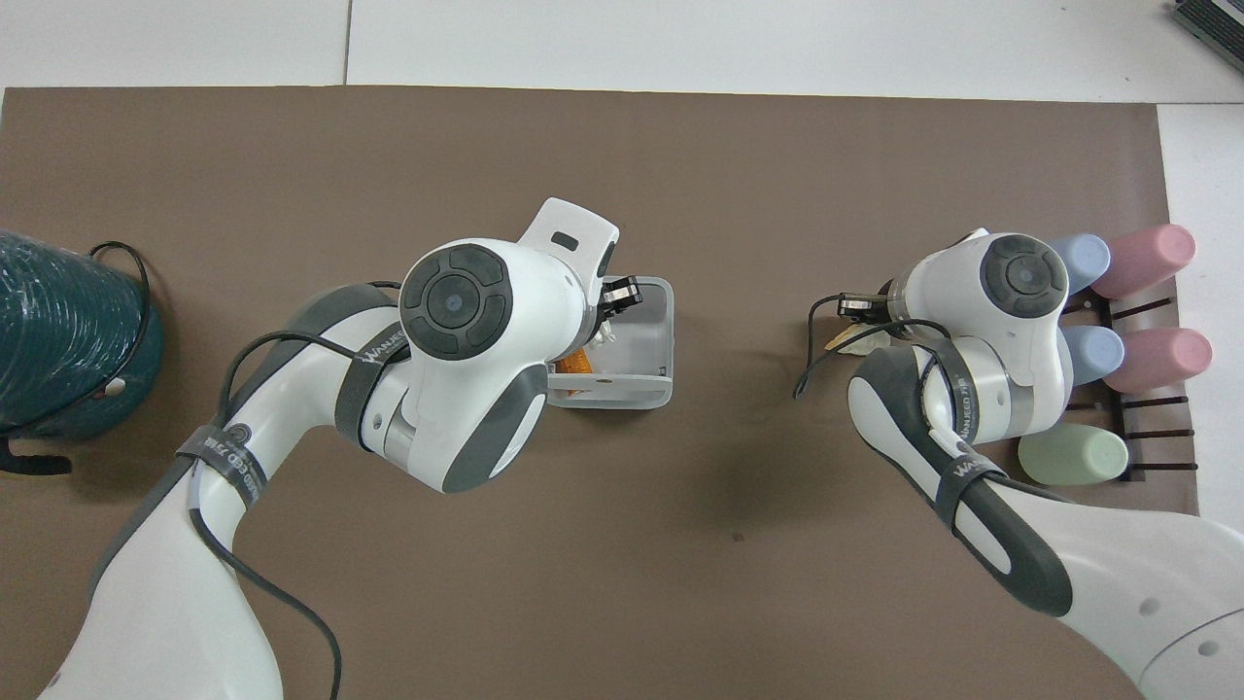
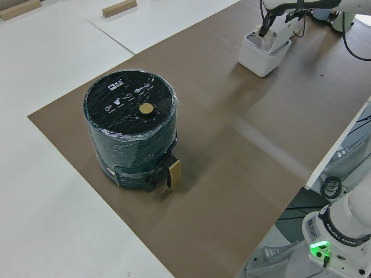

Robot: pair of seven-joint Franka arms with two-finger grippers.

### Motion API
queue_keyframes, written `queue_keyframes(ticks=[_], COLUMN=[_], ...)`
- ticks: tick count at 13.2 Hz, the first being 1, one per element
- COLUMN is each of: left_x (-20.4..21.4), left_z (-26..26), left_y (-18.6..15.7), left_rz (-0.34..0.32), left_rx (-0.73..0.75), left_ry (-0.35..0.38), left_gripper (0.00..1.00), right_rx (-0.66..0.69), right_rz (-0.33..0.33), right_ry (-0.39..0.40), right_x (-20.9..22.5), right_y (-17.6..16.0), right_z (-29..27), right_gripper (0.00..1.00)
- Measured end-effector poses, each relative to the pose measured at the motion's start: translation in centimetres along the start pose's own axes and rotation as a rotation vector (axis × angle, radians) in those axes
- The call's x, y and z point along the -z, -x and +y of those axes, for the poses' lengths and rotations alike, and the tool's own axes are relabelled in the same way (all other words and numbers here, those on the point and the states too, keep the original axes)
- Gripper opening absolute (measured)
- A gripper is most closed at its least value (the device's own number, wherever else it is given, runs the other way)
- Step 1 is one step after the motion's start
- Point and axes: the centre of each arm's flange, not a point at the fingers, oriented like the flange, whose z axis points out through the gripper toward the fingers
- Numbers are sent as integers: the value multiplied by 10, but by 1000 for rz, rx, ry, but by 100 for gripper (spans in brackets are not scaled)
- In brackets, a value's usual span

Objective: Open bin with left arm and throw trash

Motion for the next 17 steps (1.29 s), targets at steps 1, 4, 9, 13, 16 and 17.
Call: queue_keyframes(ticks=[1, 4, 9, 13, 16, 17], left_x=[0, 1, 56, 117, 153, 170], left_z=[0, -1, -2, -57, -114, -134], left_y=[-1, -3, -34, -84, -117, -125], left_rz=[0, 3, -69, -188, -252, -268], left_rx=[4, 11, 37, -91, -235, -288], left_ry=[0, 2, -94, -210, -251, -256], left_gripper=[53, 89, 94, 93, 92, 92], right_rx=[0, -6, -61, -156, -281, -334], right_rz=[-4, -24, -10, 6, 19, 12], right_ry=[1, 6, -55, -195, -311, -356], right_x=[0, 3, 55, 115, 143, 151], right_y=[0, -2, -27, -47, -59, -60], right_z=[0, 2, -5, -12, -21, -33], right_gripper=[24, 19, 12, 12, 12, 12])
